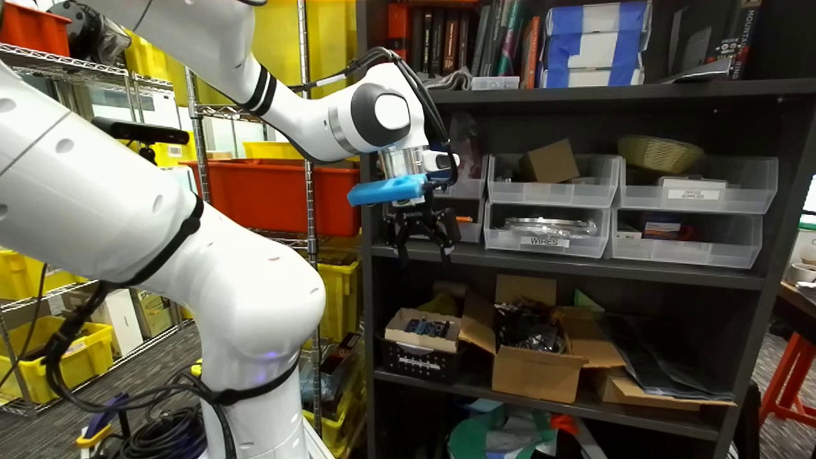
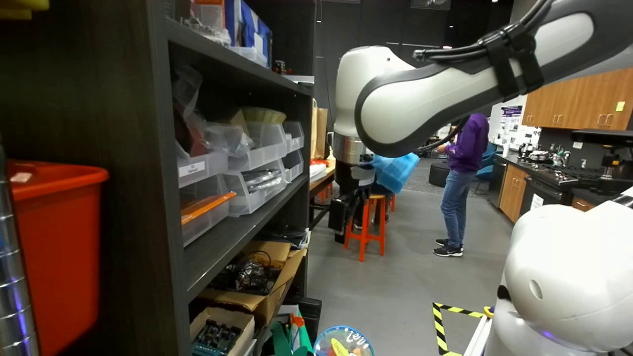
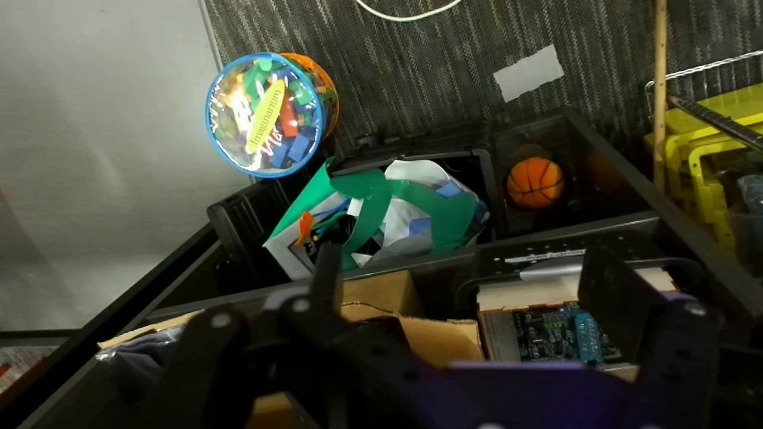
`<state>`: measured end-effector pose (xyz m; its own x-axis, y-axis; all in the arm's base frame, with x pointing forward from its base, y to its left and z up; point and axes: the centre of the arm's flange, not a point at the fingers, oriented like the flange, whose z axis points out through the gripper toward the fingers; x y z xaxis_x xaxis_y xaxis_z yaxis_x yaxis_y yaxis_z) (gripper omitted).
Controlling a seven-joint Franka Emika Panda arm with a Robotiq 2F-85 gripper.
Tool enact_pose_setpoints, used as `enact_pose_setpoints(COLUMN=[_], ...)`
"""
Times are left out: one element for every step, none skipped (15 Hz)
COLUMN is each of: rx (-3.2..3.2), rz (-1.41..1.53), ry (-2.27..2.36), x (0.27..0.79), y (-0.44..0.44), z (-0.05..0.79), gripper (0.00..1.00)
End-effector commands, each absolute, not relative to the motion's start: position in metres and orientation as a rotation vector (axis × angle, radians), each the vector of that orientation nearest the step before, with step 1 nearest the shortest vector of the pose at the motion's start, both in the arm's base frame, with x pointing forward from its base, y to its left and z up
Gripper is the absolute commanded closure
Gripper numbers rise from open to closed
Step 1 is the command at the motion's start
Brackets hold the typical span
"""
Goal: Put the grey towel in the middle top transparent tray
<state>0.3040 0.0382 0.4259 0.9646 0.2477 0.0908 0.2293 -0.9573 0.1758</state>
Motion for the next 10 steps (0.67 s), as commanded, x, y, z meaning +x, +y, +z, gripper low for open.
enact_pose_setpoints(rx=[2.935,2.93,2.927,2.918,2.912,2.896,2.88,2.876,2.865,2.861], rz=[0.235,0.336,0.433,0.531,0.612,0.715,0.808,0.888,0.962,1.025], ry=[0.365,0.352,0.352,0.36,0.364,0.363,0.362,0.337,0.321,0.307], x=[0.308,0.31,0.314,0.317,0.319,0.32,0.322,0.323,0.323,0.32], y=[0.037,0.036,0.034,0.033,0.032,0.031,0.031,0.03,0.03,0.029], z=[0.43,0.435,0.441,0.448,0.454,0.459,0.464,0.468,0.471,0.474], gripper=[0.0,0.0,0.0,0.0,0.0,0.0,0.0,0.0,0.0,0.0])
